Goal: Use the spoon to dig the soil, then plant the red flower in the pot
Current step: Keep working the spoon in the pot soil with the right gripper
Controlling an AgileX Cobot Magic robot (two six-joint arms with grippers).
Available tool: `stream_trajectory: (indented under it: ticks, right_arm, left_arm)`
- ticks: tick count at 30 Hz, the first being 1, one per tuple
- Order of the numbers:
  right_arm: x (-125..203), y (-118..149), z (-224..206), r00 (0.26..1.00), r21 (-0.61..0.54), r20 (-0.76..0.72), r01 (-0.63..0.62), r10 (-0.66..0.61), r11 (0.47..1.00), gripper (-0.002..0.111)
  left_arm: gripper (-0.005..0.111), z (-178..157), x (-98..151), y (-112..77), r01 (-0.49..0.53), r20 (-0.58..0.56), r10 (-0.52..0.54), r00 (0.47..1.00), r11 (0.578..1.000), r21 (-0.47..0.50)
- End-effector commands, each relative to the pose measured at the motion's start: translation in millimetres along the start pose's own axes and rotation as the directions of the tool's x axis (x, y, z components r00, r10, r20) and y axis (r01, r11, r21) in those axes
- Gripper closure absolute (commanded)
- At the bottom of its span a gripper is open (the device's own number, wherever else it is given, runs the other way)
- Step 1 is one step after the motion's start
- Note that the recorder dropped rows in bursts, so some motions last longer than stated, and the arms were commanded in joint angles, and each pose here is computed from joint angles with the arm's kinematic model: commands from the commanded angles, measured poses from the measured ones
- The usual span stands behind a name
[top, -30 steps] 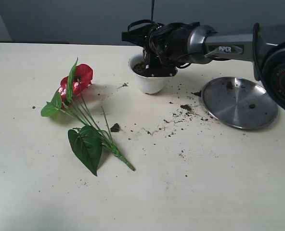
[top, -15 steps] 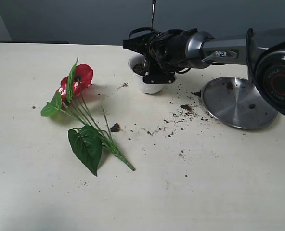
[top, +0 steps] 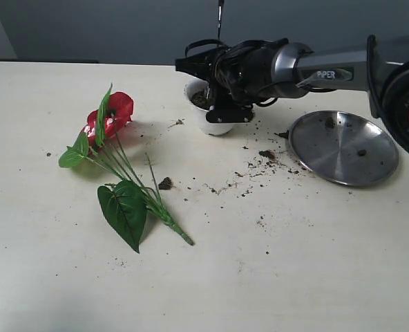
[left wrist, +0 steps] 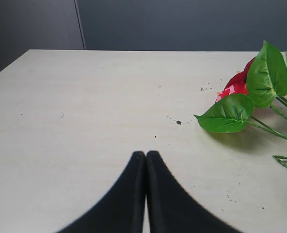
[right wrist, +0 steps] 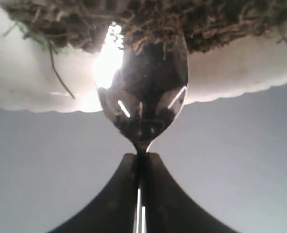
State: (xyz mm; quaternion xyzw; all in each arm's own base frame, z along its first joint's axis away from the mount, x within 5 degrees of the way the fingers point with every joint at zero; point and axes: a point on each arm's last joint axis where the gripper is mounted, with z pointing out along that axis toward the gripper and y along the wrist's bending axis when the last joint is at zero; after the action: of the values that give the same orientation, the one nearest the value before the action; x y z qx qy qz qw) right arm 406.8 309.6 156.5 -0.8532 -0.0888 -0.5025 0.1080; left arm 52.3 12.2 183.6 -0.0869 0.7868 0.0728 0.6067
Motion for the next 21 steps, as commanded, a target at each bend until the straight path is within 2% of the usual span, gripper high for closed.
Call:
stream_trajectory:
  ticks: [1,7,13,21]
  right_arm:
    - [7,-3,-7,1.000,-0.020,-0.029,0.009,-0.009,1.000,0.109]
    - [26,0,-17,0.995,-0.035,-0.091,0.042,-0.045,0.998,0.109]
    - [29,8,-14,0.994,-0.037,-0.094,0.056,-0.060,0.998,0.109]
    - [40,5,-4,0.993,-0.001,-0.116,0.016,-0.016,1.000,0.109]
  left_arm:
    - [0.106,0,0,-0.2,0.001,0.011,-0.001,1.000,1.000,0.003]
    - [0.106,0,0,-0.2,0.001,0.011,-0.001,1.000,1.000,0.003]
    - [0.106,0,0,-0.2,0.001,0.011,-0.001,1.000,1.000,0.003]
    - [0.106,0,0,-0.2,0.001,0.011,-0.001,1.000,1.000,0.003]
